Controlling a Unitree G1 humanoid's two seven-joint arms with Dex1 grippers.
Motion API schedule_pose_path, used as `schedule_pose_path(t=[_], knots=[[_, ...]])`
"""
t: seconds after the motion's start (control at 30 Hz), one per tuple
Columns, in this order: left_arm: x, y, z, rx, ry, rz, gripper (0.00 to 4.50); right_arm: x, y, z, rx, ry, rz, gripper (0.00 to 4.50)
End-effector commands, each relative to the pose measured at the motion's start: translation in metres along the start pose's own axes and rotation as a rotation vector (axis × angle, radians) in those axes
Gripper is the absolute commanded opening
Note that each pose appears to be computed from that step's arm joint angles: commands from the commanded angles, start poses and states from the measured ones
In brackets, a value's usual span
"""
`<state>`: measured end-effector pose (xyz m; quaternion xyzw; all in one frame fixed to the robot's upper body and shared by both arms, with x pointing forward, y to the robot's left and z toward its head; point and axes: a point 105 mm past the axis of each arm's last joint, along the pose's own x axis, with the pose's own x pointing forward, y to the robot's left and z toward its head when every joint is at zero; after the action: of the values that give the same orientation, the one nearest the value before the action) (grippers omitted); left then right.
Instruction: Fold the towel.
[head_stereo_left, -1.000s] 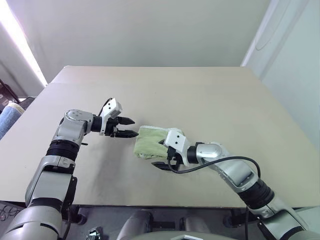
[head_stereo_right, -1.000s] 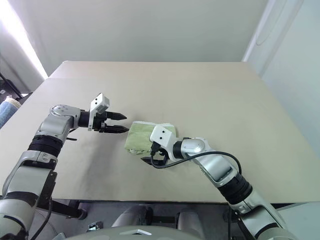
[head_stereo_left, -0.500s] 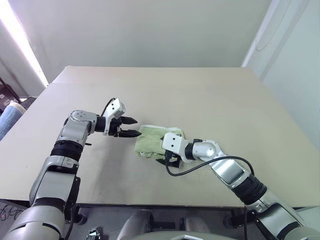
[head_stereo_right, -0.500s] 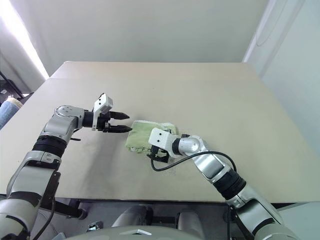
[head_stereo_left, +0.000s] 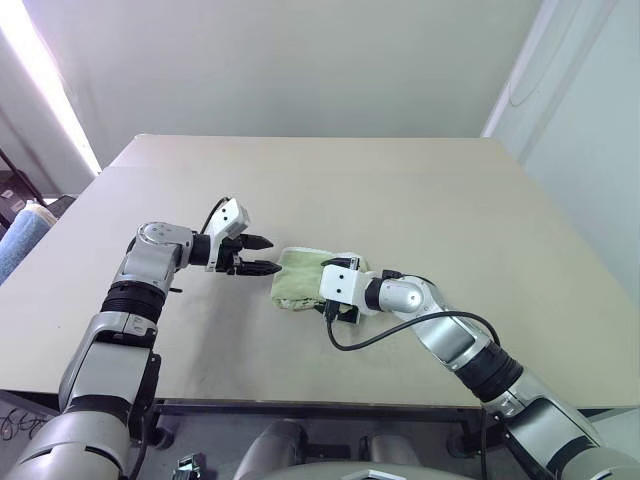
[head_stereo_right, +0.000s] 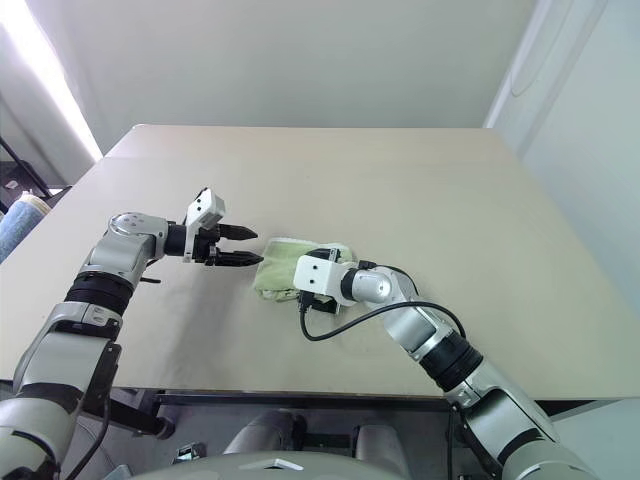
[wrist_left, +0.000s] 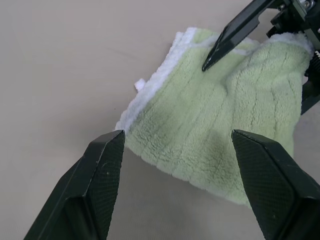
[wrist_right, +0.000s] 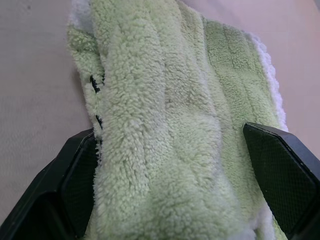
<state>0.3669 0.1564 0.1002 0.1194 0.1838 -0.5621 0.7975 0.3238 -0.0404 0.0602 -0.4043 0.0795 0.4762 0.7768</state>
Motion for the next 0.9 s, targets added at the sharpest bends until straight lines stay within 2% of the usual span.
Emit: schedule_pose_path(t=[0.03, 0.13, 0.23, 0.5, 0.57, 0.7, 0.9], knots=[[-0.004, 0.006, 0.017, 0.049, -0.031, 0.019, 3.59, -0.008, -0.008, -0.017, -0.011, 0.066, -0.024, 4.5], [-0.003, 0.006, 0.017, 0.05, -0.029, 0.017, 3.59, -0.007, -0.01, -0.015, -0.023, 0.057, -0.035, 4.5], [-0.003, 0.007, 0.017, 0.05, -0.025, 0.018, 3.63, -0.007, -0.01, -0.008, -0.019, 0.026, -0.037, 3.57], [-0.003, 0.008, 0.016, 0.048, -0.021, 0.018, 3.63, -0.006, -0.015, -0.008, -0.014, 0.024, -0.073, 0.62], [-0.002, 0.008, 0.015, 0.049, -0.017, 0.017, 3.63, -0.006, -0.019, -0.006, -0.003, 0.018, -0.099, 0.02], [-0.001, 0.007, 0.015, 0.047, -0.017, 0.011, 3.63, -0.012, -0.031, 0.002, 0.015, -0.012, -0.153, 0.02], [0.001, 0.007, 0.014, 0.063, 0.003, 0.0, 3.63, -0.045, -0.073, 0.012, 0.041, -0.041, -0.307, 0.02]])
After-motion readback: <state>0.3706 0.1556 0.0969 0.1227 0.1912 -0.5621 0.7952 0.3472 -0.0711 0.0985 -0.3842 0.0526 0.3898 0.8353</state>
